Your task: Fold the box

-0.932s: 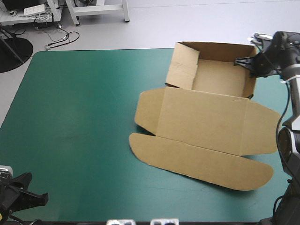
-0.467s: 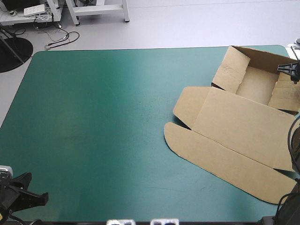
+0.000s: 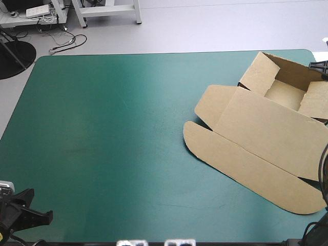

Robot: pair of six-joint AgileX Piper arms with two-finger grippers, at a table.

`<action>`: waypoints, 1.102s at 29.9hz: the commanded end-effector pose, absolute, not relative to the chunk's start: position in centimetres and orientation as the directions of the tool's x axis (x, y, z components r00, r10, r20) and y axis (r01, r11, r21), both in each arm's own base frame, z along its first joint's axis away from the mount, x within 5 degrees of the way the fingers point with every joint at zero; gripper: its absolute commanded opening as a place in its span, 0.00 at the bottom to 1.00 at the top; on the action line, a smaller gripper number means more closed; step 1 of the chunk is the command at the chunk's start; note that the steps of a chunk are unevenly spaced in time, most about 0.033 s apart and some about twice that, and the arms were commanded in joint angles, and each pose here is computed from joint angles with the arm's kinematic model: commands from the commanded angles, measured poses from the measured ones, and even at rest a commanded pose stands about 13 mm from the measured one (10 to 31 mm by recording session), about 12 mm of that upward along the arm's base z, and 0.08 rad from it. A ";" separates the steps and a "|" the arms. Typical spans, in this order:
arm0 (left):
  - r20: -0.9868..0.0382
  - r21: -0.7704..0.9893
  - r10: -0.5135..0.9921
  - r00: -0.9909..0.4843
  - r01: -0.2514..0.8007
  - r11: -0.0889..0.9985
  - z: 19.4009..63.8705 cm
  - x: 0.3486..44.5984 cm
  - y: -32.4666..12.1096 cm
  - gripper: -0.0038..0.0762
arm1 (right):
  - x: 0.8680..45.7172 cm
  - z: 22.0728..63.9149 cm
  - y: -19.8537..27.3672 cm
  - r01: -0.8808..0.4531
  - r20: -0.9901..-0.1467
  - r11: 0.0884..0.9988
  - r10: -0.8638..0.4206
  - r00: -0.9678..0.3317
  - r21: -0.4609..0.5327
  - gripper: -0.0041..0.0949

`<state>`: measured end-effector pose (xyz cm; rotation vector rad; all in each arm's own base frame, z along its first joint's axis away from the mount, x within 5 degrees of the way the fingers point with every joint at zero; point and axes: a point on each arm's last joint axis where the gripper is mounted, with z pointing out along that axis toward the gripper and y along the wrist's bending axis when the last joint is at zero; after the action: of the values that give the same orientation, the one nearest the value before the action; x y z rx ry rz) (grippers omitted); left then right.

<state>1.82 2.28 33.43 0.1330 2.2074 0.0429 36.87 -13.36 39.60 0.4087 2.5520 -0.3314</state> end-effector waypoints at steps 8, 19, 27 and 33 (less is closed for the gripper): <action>-0.795 0.071 0.136 -0.591 0.132 0.989 31.1 3.0 1.4 0.04 | 24.8 51.4 -6.7 0.167 -0.801 0.984 0.151 -0.579 0.064 0.04; -0.818 0.061 0.172 -0.548 0.214 0.975 28.5 2.9 0.7 0.04 | 14.5 43.0 -2.1 0.039 -0.745 0.997 0.079 -0.662 0.071 0.03; -0.805 0.138 0.269 -0.529 0.273 0.952 27.9 3.0 0.6 0.04 | 9.4 34.3 -0.2 -0.008 -0.714 0.998 0.038 -0.699 0.061 0.03; -0.802 0.146 0.289 -0.523 0.297 0.944 27.9 2.9 0.5 0.04 | 6.8 30.2 0.3 0.002 -0.738 0.999 0.039 -0.674 0.052 0.03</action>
<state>2.57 0.72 26.76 0.4041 2.2251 0.0064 7.18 0.22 30.29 0.0332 2.4146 0.0829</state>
